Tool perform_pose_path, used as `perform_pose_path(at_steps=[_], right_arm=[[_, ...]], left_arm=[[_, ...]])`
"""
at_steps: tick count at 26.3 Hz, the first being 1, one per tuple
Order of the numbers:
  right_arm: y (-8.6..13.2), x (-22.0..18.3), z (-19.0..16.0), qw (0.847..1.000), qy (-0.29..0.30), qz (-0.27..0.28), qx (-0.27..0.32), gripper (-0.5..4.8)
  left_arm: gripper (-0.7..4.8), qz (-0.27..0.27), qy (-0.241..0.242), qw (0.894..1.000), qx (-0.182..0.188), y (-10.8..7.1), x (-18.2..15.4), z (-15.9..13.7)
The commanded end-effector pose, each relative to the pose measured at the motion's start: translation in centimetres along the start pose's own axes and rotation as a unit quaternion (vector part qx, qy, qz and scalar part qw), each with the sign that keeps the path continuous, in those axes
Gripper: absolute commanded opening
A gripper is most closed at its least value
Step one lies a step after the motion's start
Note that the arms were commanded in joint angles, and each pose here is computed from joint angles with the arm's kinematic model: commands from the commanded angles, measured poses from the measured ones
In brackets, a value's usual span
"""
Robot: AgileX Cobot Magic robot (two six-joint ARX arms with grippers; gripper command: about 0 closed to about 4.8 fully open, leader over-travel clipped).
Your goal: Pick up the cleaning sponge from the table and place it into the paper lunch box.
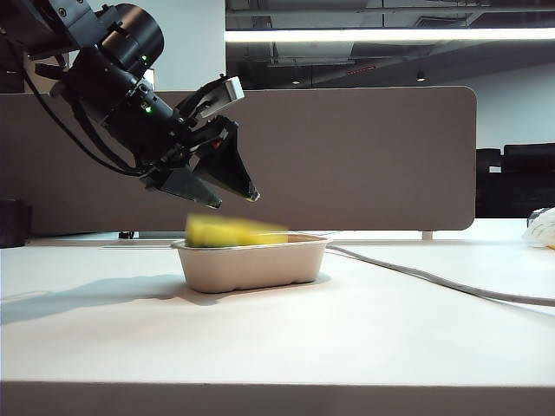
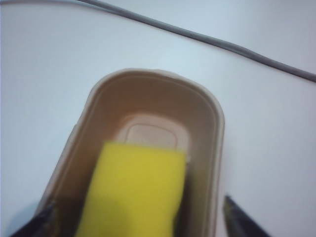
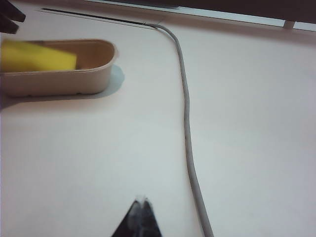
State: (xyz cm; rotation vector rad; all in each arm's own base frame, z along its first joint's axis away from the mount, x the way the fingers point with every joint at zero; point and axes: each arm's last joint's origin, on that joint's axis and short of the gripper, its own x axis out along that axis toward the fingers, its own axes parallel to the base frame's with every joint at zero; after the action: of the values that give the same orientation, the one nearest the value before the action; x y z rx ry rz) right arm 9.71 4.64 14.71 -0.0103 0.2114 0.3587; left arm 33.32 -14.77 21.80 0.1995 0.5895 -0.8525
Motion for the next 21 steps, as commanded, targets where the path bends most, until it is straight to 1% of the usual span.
perform_pose_path(at_steps=[1,4,5,7,8,9,10,11,14,17,18,21], right_arm=[[0.0,0.0,0.2,1.0,-0.007,0.0,0.001,-0.05],[0.0,0.0,0.2,1.0,-0.007,0.0,0.001,-0.05],[0.0,0.0,0.2,1.0,-0.007,0.0,0.001,-0.05],[0.0,0.0,0.2,1.0,-0.007,0.0,0.001,-0.05],[0.0,0.0,0.2,1.0,-0.007,0.0,0.001,-0.05],[0.0,0.0,0.2,1.0,-0.008,0.0,0.001,-0.05],[0.0,0.0,0.2,1.0,-0.008,0.0,0.001,-0.05],[0.0,0.0,0.2,1.0,-0.008,-0.001,0.001,-0.05],[-0.3,0.0,0.2,1.0,-0.01,-0.016,0.004,-0.05],[-1.1,-0.1,0.3,0.999,-0.018,-0.05,0.012,-0.05],[-1.5,-0.2,0.4,0.997,-0.026,-0.069,0.016,-0.05],[-2.6,-0.7,0.9,0.991,-0.056,-0.121,0.025,-0.05]], left_arm=[[4.79,0.005,-0.014,1.0,0.006,0.0,-0.1,0.5],[4.79,0.012,-0.016,1.0,0.003,0.1,-0.2,0.6],[4.31,0.012,-0.017,1.0,0.0,0.0,-0.3,0.7],[0.46,0.012,-0.02,1.0,-0.009,-0.1,-0.9,1.0],[0.08,0.014,-0.023,1.0,-0.013,-0.3,-1.3,1.2],[-0.15,0.025,-0.028,0.999,-0.025,-0.4,-1.8,1.5],[-0.03,0.046,-0.033,0.998,-0.037,-0.4,-2.4,1.9],[-0.05,0.064,-0.039,0.996,-0.042,-0.5,-3.0,2.2],[-0.05,0.086,-0.073,0.993,-0.019,-2.0,-5.2,3.5],[-0.05,0.09,-0.122,0.988,-0.006,-3.5,-7.6,4.5],[-0.05,0.089,-0.144,0.986,-0.007,-4.4,-8.4,4.6],[-0.05,0.09,-0.202,0.975,-0.019,-6.0,-10.3,4.6]])
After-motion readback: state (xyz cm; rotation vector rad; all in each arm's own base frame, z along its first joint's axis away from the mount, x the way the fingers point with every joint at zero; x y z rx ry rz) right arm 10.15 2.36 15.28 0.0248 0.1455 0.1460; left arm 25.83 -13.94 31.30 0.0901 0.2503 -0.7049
